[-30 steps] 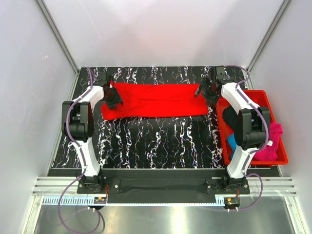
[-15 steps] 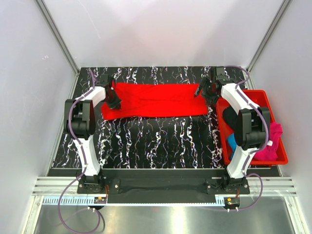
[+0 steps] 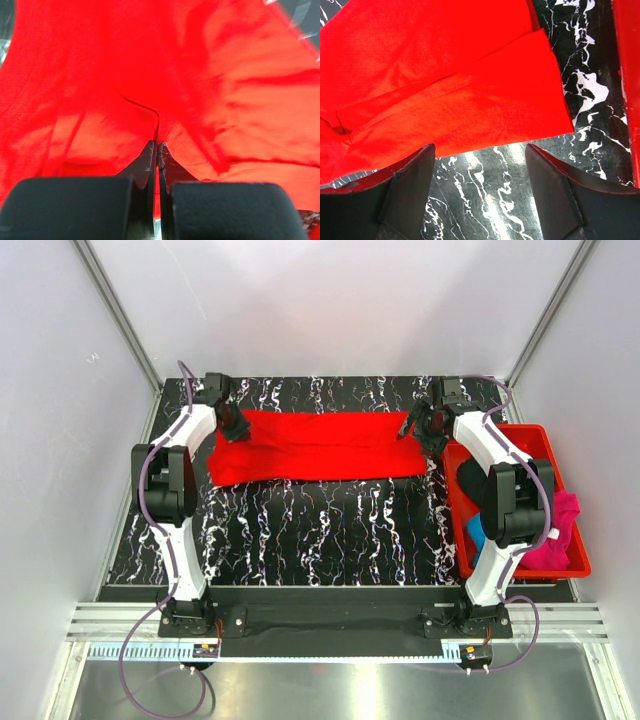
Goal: Fold and stack the t-shirts
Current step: Fold the tshirt
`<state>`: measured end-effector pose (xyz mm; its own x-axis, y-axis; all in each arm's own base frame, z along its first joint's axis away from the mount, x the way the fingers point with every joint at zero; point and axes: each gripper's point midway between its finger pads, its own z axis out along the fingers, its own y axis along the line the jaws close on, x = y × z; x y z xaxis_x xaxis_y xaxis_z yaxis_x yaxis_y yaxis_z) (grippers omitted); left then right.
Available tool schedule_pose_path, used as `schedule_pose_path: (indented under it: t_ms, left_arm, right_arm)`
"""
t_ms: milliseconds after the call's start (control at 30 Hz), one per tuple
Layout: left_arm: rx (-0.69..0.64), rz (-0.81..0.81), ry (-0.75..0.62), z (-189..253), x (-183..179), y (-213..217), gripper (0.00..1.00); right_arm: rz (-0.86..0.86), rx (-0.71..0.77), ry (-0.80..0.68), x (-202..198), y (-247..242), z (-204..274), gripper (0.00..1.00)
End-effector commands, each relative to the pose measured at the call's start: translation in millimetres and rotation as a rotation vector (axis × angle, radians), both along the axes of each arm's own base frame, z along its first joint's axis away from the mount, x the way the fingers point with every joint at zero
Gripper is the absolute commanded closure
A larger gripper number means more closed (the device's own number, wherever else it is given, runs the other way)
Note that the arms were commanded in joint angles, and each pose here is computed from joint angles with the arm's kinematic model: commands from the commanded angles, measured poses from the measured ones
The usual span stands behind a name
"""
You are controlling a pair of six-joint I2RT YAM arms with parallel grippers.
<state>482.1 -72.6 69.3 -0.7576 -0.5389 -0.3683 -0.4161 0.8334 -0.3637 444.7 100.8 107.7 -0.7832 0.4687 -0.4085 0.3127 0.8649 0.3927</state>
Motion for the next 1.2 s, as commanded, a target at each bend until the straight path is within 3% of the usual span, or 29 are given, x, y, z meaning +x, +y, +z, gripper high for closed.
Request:
schedule_pose_path:
  t_ms: [0,267,433,633,667,767,933,1033,1067,1100,1167]
  left_arm:
    - [-0.062,-0.028,-0.176,48.5,40.0,-16.9,1.00]
    - [-0.171,-0.118,-0.333,67.0,93.8,-42.8,1.00]
    - [-0.261,-0.160,-0.345,52.5,107.8,-59.7,0.94]
    - [-0.291,-0.347,-0.453,82.4,119.7,-82.3,0.94]
    - [-0.276,-0.360,-0.428,80.5,116.4,-82.5,0.90]
    - [-0.225,-0.407,-0.370,69.1,110.2,-79.1,0.53]
    - [-0.170,-0.397,-0.296,60.8,75.2,-58.0,0.50]
    - [-0.033,-0.309,-0.302,90.1,48.9,-22.2,0.46]
    - [0.014,-0.263,-0.201,64.3,24.0,-6.4,0.46]
    - [0.053,-0.247,-0.220,83.3,10.4,2.4,0.46]
    - [0.078,-0.251,-0.125,58.2,-28.6,8.2,0.46]
  right_arm:
    - [0.018,0.030,-0.061,5.8,7.3,18.1,0.20]
    - [0.020,0.036,-0.053,11.4,9.9,15.2,0.20]
    - [0.016,0.032,-0.044,12.5,9.3,11.1,0.20]
    - [0.002,0.048,-0.035,9.2,9.9,10.7,0.20]
    - [0.002,0.050,-0.033,7.9,10.8,10.8,0.20]
    - [-0.009,0.074,-0.037,5.2,13.3,17.6,0.21]
    - [0.015,0.076,-0.048,-2.2,19.8,27.2,0.20]
    - [0.067,0.071,-0.065,-7.3,32.2,31.6,0.20]
    - [0.081,0.076,-0.069,-7.7,36.2,32.1,0.21]
    - [0.107,0.096,-0.071,-7.0,43.7,30.8,0.23]
    - [0.157,0.099,-0.073,-5.3,57.0,29.1,0.25]
